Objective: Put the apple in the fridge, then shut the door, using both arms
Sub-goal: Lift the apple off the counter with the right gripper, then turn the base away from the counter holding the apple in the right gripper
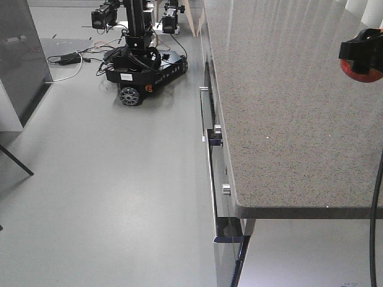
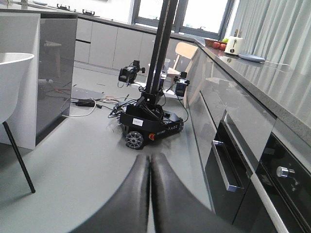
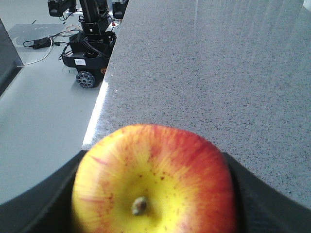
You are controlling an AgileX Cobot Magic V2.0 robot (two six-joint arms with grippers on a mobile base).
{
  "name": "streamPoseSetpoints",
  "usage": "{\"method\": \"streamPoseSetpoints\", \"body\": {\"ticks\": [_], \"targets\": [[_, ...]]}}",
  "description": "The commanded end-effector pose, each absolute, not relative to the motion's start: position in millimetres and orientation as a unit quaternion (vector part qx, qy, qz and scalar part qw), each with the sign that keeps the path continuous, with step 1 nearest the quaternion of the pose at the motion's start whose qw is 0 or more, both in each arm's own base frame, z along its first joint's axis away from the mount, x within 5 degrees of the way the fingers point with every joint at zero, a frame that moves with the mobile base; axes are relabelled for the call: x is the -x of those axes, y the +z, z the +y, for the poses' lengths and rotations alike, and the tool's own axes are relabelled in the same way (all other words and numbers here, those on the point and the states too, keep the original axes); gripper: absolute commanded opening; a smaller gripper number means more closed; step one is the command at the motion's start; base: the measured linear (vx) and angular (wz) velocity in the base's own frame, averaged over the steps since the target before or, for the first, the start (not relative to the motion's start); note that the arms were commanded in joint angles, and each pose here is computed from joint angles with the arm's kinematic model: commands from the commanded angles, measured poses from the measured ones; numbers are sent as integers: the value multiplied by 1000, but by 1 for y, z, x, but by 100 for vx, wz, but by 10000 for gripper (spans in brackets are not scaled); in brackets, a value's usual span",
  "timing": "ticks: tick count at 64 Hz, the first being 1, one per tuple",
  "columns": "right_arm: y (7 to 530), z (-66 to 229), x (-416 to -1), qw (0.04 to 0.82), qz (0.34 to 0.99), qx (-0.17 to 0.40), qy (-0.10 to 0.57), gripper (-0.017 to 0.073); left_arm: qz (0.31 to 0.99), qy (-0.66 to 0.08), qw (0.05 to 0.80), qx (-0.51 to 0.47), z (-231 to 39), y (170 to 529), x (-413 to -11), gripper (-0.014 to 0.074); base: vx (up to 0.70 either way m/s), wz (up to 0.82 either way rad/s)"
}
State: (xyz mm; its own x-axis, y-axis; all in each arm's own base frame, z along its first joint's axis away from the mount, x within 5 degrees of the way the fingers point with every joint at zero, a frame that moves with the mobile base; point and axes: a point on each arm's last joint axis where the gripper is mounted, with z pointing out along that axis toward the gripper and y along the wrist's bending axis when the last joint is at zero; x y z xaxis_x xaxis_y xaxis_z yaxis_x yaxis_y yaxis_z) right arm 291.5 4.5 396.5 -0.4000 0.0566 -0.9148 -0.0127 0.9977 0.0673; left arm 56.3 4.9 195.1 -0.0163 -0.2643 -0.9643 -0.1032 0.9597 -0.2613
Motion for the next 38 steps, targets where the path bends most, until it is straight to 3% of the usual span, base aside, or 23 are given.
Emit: {"method": "streamPoseSetpoints", "body": {"ticks": [1, 38], "targets": [[422, 3, -285, 605, 796, -14, 29, 8, 686, -61, 713, 132, 6, 193, -56, -6, 0, 0], [422, 3, -285, 604, 796, -13, 29, 8, 686, -61, 713, 132, 6, 193, -56, -6, 0, 12]]}}
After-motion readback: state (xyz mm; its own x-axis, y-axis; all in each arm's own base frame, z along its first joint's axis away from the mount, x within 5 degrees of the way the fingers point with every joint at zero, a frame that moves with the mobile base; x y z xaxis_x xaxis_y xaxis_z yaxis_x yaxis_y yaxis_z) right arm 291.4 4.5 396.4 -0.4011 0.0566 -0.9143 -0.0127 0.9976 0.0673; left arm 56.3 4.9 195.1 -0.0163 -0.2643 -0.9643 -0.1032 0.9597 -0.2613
